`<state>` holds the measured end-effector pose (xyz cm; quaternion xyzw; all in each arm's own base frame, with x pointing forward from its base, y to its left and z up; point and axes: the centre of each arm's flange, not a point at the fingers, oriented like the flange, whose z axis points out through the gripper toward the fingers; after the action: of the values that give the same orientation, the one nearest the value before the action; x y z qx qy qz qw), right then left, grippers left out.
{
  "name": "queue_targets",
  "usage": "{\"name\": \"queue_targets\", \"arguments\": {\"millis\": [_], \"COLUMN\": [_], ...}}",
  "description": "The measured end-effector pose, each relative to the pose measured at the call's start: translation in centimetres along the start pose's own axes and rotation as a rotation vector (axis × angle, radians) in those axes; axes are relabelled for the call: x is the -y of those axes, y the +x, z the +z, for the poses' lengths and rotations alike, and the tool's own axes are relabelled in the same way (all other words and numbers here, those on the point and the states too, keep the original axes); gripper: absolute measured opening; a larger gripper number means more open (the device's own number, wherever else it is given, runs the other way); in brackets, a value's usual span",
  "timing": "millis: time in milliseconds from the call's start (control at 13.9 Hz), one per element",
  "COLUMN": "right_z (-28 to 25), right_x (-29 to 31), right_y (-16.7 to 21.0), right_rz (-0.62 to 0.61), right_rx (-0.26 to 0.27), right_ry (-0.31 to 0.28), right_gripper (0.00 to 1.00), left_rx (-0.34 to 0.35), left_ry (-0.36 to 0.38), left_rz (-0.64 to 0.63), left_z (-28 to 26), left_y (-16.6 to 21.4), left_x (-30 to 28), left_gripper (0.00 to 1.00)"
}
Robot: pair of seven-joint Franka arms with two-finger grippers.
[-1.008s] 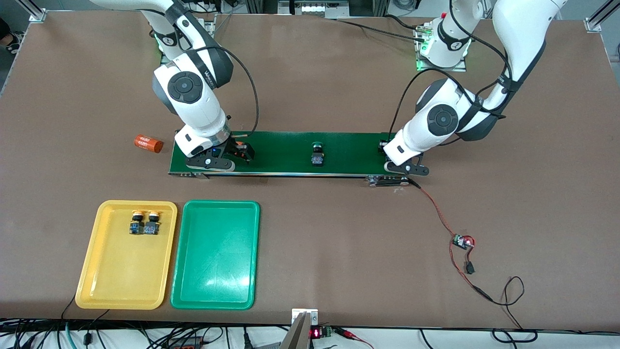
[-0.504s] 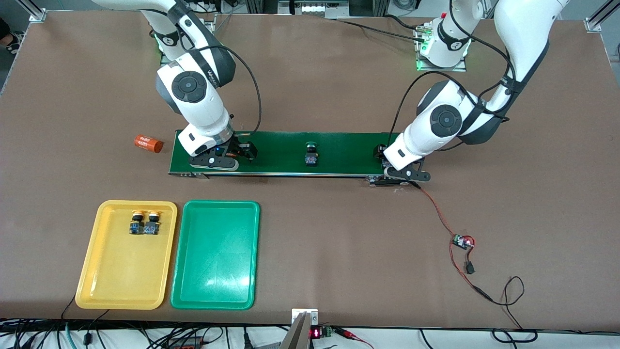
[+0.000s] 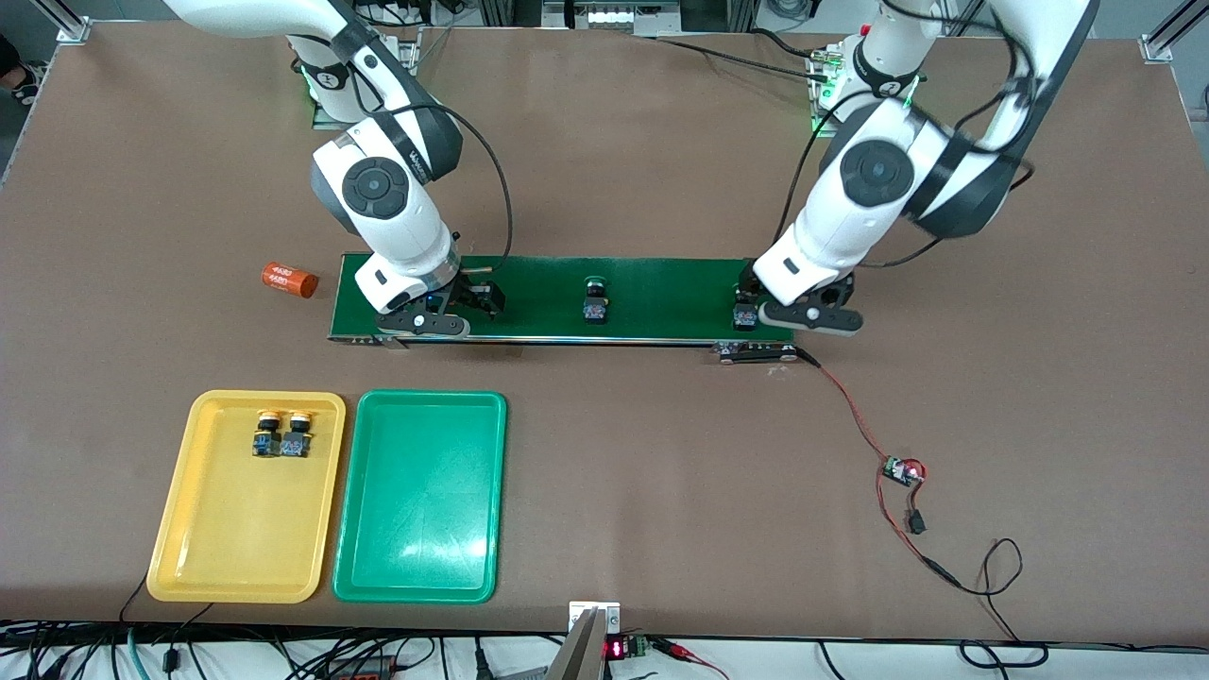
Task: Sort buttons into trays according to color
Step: 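Grasp the orange battery with the right gripper while the left gripper withdraws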
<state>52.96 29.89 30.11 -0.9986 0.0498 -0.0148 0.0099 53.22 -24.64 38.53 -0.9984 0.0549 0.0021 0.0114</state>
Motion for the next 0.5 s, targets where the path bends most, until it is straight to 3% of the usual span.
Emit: {"name": "queue_targets", "arguments": {"millis": [144, 504], "right_z": [0.2, 0.3], "right_x": [0.0, -0.1], "right_y": [0.0, -0.2], "right_rz": [0.000, -0.001], "right_rx": [0.006, 0.016], "right_ry": [-0.004, -0.015], "right_gripper": [1.00, 1.00], "left_rx": [0.006, 0.019], "left_ry": [0.050, 0.090], "left_rz": [-0.052, -0.209], "left_z": [-4.3, -10.7], "left_y": [1.0, 4.1], "left_x": [2.4, 10.3], "left_gripper": [1.00, 1.00]}}
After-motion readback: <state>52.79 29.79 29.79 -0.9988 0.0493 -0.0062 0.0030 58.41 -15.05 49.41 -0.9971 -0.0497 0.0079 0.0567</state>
